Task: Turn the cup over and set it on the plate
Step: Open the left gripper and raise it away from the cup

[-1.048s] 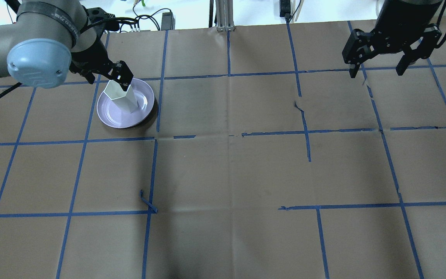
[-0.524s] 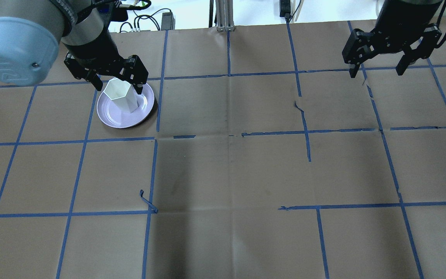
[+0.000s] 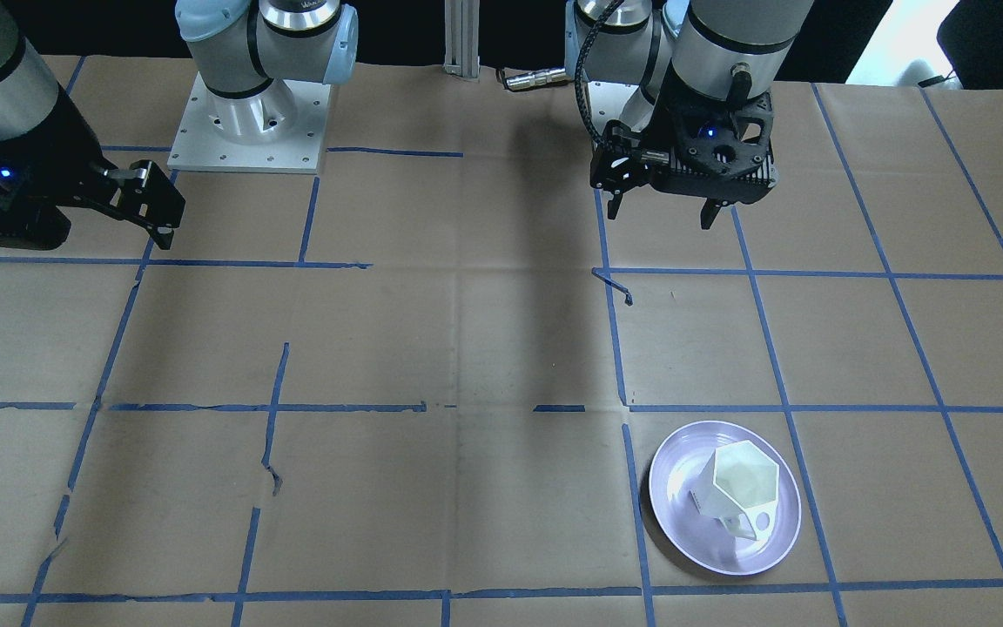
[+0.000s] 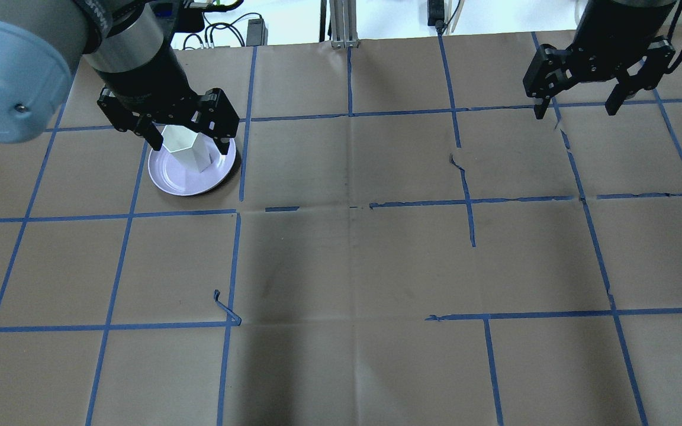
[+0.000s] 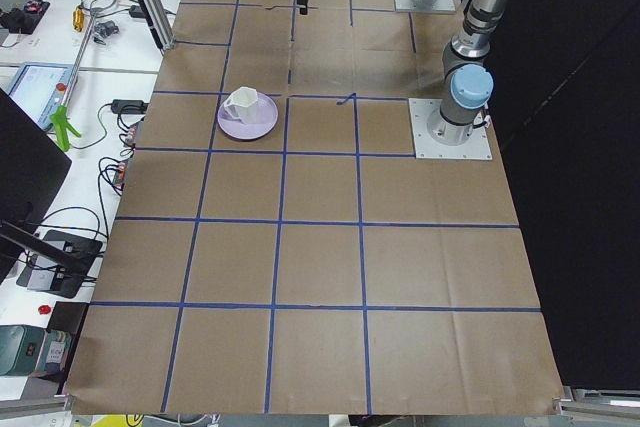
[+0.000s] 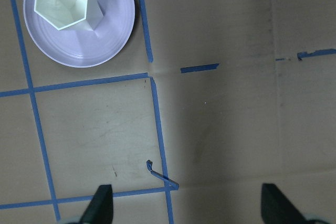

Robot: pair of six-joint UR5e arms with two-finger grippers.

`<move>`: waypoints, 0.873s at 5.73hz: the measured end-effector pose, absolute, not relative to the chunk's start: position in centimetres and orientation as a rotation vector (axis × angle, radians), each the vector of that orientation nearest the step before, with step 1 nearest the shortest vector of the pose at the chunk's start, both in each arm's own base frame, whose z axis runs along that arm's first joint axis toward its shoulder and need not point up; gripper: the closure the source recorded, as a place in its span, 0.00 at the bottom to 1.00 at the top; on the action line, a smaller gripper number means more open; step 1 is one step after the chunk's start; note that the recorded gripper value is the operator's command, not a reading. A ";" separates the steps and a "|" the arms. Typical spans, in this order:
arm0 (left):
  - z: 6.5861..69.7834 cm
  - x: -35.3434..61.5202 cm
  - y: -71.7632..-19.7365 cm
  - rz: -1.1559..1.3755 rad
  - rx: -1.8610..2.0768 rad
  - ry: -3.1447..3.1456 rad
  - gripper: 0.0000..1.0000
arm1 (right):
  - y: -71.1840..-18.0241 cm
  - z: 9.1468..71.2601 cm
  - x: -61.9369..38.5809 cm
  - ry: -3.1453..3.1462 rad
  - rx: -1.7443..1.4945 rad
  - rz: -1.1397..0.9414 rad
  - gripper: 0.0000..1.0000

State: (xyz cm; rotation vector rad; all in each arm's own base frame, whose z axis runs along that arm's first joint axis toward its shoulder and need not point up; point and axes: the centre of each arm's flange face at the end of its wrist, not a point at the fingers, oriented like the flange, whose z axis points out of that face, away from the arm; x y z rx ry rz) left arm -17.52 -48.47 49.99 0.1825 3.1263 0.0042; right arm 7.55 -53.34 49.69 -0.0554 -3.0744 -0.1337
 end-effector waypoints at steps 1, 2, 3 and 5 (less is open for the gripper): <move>50.0 -17.1 -48.4 0.011 0.176 3.126 0.01 | -53.3 49.7 7.5 -3.074 -0.055 -0.133 0.00; 49.8 -16.4 -48.7 0.018 0.161 3.127 0.01 | -53.3 49.7 7.5 -3.074 -0.055 -0.134 0.00; 49.7 -15.7 -48.8 0.021 0.147 3.128 0.01 | -53.3 49.7 7.5 -3.074 -0.055 -0.134 0.00; 49.7 -15.5 -48.9 0.021 0.142 3.132 0.01 | -53.3 49.7 7.5 -3.074 -0.055 -0.133 0.00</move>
